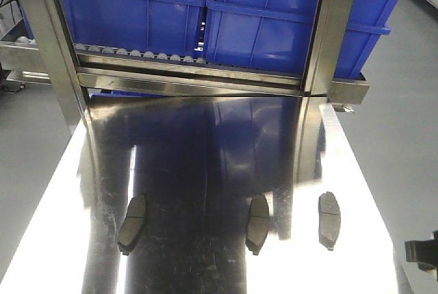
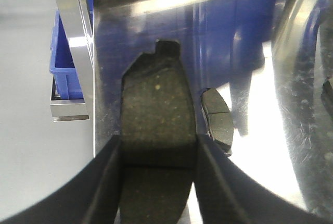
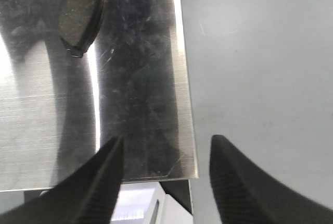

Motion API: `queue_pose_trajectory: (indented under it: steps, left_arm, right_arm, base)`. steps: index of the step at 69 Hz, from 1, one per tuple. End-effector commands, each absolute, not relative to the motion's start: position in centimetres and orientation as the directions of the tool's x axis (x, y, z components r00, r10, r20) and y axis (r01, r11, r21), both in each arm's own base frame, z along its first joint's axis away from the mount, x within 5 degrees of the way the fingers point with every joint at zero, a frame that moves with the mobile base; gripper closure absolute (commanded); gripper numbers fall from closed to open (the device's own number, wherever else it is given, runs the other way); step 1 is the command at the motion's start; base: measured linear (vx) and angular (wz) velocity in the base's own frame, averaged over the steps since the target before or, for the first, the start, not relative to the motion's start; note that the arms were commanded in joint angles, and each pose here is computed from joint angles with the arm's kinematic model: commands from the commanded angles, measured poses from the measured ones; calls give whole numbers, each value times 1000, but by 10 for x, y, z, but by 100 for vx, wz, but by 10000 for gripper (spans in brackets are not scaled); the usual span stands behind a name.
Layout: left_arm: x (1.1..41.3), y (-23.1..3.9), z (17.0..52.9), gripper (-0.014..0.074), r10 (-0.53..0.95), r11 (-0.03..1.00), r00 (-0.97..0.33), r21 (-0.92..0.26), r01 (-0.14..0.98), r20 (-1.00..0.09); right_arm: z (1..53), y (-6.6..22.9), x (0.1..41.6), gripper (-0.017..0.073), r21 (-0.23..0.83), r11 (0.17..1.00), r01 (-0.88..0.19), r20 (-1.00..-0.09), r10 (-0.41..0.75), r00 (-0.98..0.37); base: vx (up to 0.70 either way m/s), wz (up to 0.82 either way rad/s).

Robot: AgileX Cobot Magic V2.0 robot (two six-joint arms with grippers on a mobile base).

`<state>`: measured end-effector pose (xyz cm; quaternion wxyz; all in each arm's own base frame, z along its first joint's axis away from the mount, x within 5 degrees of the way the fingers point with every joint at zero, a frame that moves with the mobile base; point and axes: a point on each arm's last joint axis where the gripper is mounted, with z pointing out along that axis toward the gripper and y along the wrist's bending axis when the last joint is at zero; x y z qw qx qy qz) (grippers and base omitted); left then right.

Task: Move and align brake pads A on conveyor
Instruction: 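Move the right gripper down over the farthest-side brake pad, then close the right gripper on the end of that brake pad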

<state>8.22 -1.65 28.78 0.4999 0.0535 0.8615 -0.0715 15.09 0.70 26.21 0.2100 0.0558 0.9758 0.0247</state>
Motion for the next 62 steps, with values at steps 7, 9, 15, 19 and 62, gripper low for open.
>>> queue_pose_trajectory:
  steps: [7,9,15,19,62]
  left_arm:
    - [86,-17,304,600,-15,983,-399,-86,161,-917]
    - [86,-17,304,600,-15,983,-399,-86,161,-917]
    - [86,-17,304,600,-15,983,-399,-86,161,-917]
    - [86,-17,304,600,-15,983,-399,-86,161,-917]
    - [86,-17,304,600,-15,983,-399,-86,161,-917]
  right_arm:
    - [282,15,177,116,115,992,59,-458,105,-883]
    - [282,17,182,117,115,992,48,-449,95,-888]
    - [283,27,199,117,117,993,24,-432,73,-899]
    - [282,35,212,117,117,993,11,-417,59,-907]
    - [234,68,331,117,99,995,29,-245,53,-968]
  base:
    - [0,0]
    - [0,0]
    - [0,0]
    - [0,0]
    - [0,0]
